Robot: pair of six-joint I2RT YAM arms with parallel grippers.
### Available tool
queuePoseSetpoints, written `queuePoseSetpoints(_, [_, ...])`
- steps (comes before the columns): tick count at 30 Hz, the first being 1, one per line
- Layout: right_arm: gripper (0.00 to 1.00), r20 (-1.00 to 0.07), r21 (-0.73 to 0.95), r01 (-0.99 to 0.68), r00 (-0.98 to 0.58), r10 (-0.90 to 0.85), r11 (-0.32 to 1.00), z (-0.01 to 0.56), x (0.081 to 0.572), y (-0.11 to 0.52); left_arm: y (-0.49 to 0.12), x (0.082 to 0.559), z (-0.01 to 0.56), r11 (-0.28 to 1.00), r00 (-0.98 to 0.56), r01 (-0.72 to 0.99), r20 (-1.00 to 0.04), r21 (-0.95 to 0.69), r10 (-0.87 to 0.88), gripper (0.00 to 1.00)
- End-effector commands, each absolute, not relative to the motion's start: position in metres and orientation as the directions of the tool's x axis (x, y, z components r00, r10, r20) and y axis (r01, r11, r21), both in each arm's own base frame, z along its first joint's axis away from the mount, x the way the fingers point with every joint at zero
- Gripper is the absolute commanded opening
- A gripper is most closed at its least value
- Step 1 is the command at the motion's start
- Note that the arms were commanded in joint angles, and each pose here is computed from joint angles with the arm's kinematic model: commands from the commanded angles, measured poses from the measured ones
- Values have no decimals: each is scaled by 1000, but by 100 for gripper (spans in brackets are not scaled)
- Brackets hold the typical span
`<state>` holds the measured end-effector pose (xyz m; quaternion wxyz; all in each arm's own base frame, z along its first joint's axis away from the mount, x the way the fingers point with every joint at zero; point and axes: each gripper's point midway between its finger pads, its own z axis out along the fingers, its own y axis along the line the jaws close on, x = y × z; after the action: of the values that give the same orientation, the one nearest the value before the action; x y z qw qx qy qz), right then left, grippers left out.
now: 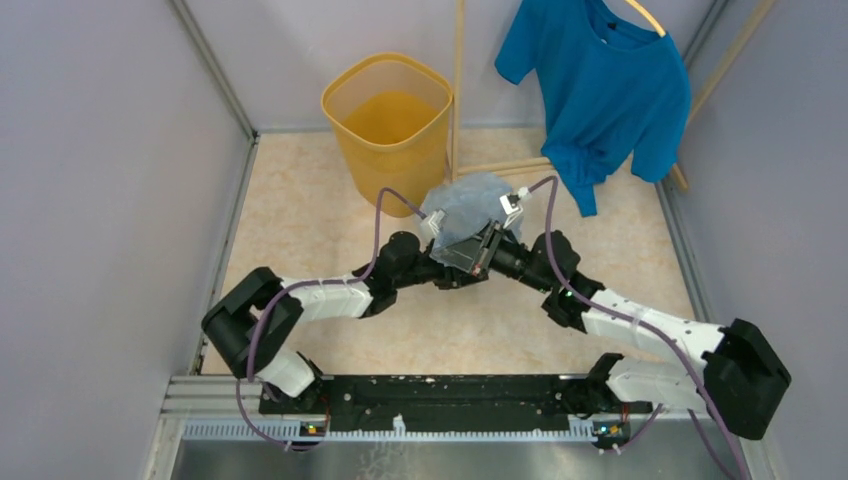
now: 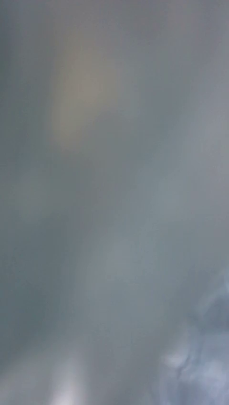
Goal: Put the trash bags into the trash bin
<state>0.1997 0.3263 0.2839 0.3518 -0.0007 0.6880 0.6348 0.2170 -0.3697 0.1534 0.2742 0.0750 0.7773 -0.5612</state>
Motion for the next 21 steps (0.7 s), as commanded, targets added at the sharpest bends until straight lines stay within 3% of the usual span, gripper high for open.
queuePoseSetpoints(1, [0,-344,896,-437,-795,500,-79,321,180,330,-381,247,196,284,-757,465,-543,-838,-363,37])
queuePoseSetpoints(6, [0,-436,881,-464,-719,542,93,307,198,311,-357,248,199,378,-697,470,-598,-797,-395,38])
queuePoseSetpoints(9, [0,-483,863,-473,-665,570,179,308,211,286,-330,241,185,481,-670,450,-641,-752,-375,46])
queuePoseSetpoints(14, [0,-619,769,-587,-585,524,253,324,207,268,-284,217,161,602,-673,394,-664,-695,-326,69])
queuePoseSetpoints(18, [0,-694,711,-604,-523,495,360,327,209,257,-249,201,143,671,-680,343,-667,-657,-305,95])
queuePoseSetpoints(21, [0,-737,676,-543,-475,482,498,306,221,238,-230,200,143,713,-672,306,-674,-630,-307,98])
